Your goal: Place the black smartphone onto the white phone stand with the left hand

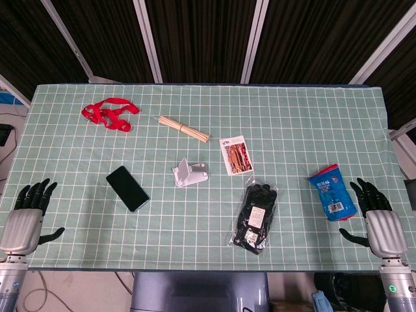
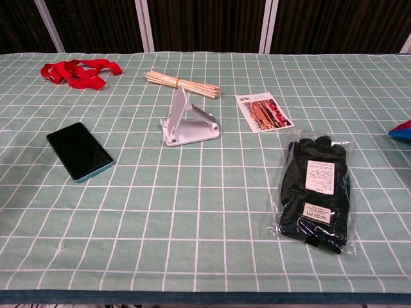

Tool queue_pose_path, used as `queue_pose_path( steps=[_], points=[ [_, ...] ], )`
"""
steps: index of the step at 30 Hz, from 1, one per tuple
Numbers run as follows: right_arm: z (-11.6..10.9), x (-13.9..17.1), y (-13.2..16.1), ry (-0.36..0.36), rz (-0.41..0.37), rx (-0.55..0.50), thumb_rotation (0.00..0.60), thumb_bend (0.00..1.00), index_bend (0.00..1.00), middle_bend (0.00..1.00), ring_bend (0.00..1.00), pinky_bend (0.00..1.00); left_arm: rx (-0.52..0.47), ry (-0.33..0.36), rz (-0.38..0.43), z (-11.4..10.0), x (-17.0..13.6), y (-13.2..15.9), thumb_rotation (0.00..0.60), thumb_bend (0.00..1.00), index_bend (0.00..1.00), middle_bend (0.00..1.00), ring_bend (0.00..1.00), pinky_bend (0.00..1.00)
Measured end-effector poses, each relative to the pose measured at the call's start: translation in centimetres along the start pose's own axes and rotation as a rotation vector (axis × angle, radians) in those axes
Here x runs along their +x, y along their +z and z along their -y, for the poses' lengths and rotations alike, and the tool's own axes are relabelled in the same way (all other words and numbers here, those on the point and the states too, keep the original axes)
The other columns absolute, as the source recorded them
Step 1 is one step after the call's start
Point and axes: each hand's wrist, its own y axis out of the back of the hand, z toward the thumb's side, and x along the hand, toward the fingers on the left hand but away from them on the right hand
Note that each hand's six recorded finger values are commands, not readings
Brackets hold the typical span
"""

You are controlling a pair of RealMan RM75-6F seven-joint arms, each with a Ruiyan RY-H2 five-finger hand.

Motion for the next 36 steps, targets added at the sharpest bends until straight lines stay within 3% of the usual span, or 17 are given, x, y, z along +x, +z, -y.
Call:
queue_pose_path(
  steps=[10, 17, 30, 36],
  points=[
    [0.1, -0.2, -0.3, 0.008, 0.019, -0.017, 0.6, 0.1, 0.0, 0.0, 0.0, 0.15, 0.043, -0.013, 0.023, 0.2, 0.5, 0.5, 0.6, 0.04, 0.0, 0.0, 0.0, 0.0],
    [0.3, -0.4, -0.3, 0.021, 0.024, -0.03, 0.6, 0.1, 0.0, 0.0, 0.0, 0.15, 0.118, -0.049, 0.094, 0.1, 2.9, 2.6, 0.6, 0.04, 0.0, 0.0, 0.0, 0.0],
    [0.4, -0.5, -0.4, 0.031, 0.049, -0.055, 0.6, 0.1, 0.0, 0.0, 0.0, 0.15, 0.327, -0.212, 0.301, 0.5, 10.5, 8.8, 0.6, 0.09, 0.0, 0.0, 0.0, 0.0],
    [0.4, -0.6, -0.6, 0.034, 0.057, -0.067, 0.6, 0.1, 0.0, 0.0, 0.0, 0.15, 0.415, -0.28, 0.357, 1.3, 13.2, 10.9, 0.6, 0.09, 0.1, 0.07, 0.0, 0.0]
  ],
)
